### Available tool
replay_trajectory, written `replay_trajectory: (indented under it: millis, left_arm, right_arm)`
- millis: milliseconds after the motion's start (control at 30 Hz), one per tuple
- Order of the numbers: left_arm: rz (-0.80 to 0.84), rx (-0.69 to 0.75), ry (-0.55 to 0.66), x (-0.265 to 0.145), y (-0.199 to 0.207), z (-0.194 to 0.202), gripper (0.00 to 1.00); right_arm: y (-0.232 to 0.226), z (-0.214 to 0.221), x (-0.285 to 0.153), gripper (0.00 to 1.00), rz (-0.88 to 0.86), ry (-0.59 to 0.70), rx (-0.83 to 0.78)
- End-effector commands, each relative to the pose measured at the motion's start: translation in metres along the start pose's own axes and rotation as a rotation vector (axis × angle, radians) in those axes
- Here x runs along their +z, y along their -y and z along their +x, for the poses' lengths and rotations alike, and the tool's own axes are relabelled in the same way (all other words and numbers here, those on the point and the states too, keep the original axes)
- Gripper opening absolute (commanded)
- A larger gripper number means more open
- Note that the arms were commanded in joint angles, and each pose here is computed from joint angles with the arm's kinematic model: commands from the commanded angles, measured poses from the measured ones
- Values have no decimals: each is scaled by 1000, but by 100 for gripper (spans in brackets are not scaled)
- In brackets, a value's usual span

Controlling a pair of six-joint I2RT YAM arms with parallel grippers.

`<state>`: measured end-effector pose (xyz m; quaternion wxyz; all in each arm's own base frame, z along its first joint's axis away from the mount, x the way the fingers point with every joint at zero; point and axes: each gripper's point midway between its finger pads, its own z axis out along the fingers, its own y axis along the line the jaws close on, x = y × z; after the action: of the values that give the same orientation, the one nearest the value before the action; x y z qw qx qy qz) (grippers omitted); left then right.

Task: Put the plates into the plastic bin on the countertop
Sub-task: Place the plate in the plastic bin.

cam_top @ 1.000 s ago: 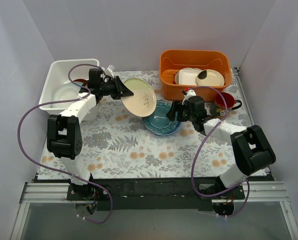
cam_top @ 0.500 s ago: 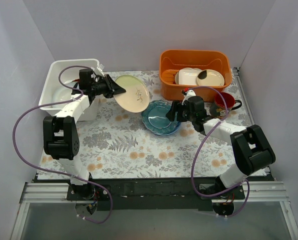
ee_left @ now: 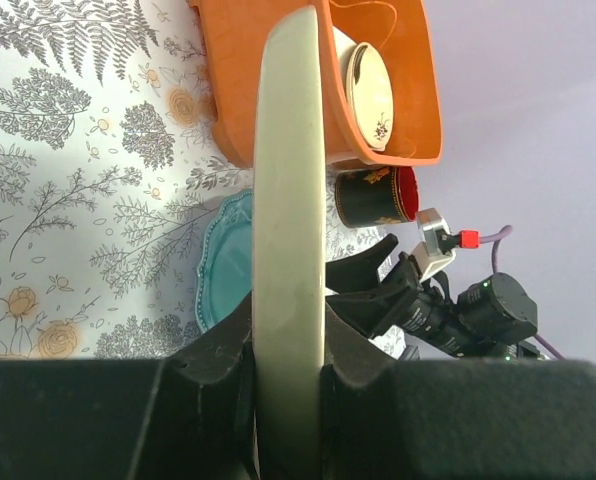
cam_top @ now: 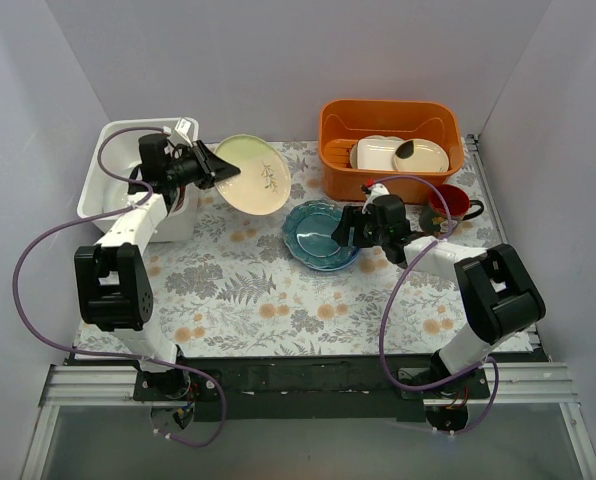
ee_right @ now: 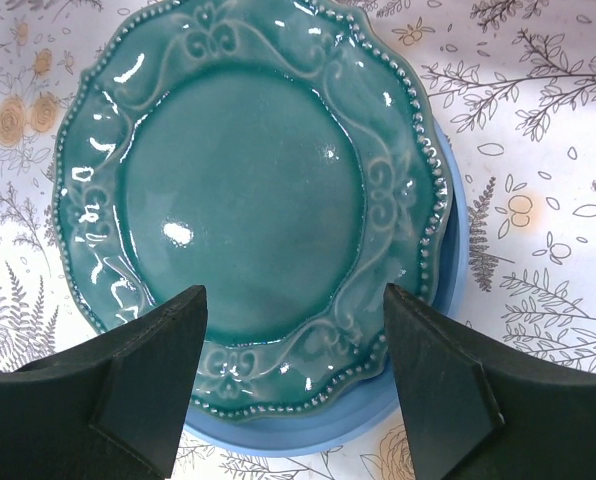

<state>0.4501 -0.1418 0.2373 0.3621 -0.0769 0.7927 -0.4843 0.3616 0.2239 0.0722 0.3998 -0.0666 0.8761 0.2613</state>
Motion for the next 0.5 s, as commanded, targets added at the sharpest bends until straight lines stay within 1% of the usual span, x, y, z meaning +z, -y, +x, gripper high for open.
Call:
replay_trajectory:
  millis: [0,333,467]
  left_arm:
    - [125,98,87,-32,47,-29,0]
    - [120,85,159,-54,40,-49,0]
    - [133,57,171,-61,36,-53,0]
  right_arm:
    - [-10,-16,2,78,-30,36,-12]
    - [-11,-16,5,78,-35,29,-11]
    - [-10,-13,6,77,-35,21,-8]
